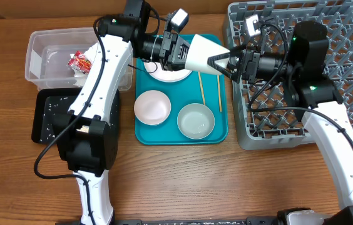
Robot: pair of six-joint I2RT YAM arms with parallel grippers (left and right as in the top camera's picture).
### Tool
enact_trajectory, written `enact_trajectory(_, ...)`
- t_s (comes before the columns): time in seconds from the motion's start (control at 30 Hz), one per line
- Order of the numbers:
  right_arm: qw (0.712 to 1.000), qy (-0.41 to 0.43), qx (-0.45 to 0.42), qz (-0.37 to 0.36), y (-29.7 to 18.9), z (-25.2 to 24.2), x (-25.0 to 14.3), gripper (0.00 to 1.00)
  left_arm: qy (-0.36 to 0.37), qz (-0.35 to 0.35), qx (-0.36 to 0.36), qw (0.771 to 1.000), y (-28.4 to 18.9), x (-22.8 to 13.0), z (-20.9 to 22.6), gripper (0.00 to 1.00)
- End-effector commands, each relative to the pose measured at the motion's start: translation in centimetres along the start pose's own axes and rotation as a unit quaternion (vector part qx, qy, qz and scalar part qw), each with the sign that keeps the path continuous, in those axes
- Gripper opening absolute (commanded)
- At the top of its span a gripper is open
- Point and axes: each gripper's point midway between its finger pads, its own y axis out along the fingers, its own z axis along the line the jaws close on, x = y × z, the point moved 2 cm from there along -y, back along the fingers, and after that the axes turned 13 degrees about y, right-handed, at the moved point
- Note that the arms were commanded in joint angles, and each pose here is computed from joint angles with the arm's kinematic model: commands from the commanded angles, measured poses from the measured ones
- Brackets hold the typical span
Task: Sort waste into correct bins and load items into the dishwasher
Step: 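Lower the white cup into the dish rack with the right gripper and release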
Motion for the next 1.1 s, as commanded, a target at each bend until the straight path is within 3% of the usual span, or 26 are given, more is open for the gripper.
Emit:
enact_trajectory(0.0, 1.0, 0.006, -0.014, -0.022, -1.9, -0.7, 1.1, 0.62, 0.026, -0.008, 0.015, 1.0, -0.8, 0.8, -0.4, 0.39)
enact_trajectory(0.07, 0.998, 0.034, -0.033, -0.035, -3.3, -1.9, 1.5, 0.62, 0.041, -0.015, 0.019, 0.999, -1.5, 1.2, -0.3, 0.46)
enact_trajectory(0.2, 0.989, 0.103, -0.08, -0.071, -6.8, -4.6, 1.9, 0.58, 0.056, -0.029, 0.048, 0.997, -3.2, 1.8, 0.6, 0.5)
enact_trajectory(0.33, 0.974, 0.124, -0.165, -0.097, -9.5, -5.9, 0.8, 0.57, 0.082, -0.029, 0.157, 0.984, -5.4, 2.0, 3.9, 0.61)
enact_trajectory(0.4, 0.957, 0.134, -0.237, -0.104, -10.4, -6.4, -0.2, 0.57, 0.079, -0.022, 0.229, 0.97, -6.6, 1.9, 5.9, 0.62)
enact_trajectory(0.57, 0.866, 0.168, -0.461, -0.099, -13.8, -7.2, -3.5, 0.57, 0.059, -0.004, 0.327, 0.943, -8.4, 1.2, 8.5, 0.6)
enact_trajectory(0.77, 0.759, 0.215, -0.61, -0.074, -16.2, -8.8, -7.5, 0.57, 0.028, 0.033, 0.421, 0.906, -9.9, -0.4, 10.8, 0.6)
enact_trajectory(0.93, 0.725, 0.254, -0.64, -0.022, -15.9, -11.0, -9.3, 0.57, 0.017, 0.071, 0.489, 0.87, -11.1, -1.7, 12.0, 0.56)
enact_trajectory(1.07, 0.707, 0.277, -0.651, 0.009, -15.3, -13.7, -9.8, 0.57, 0.014, 0.082, 0.528, 0.845, -12.3, -1.7, 11.5, 0.47)
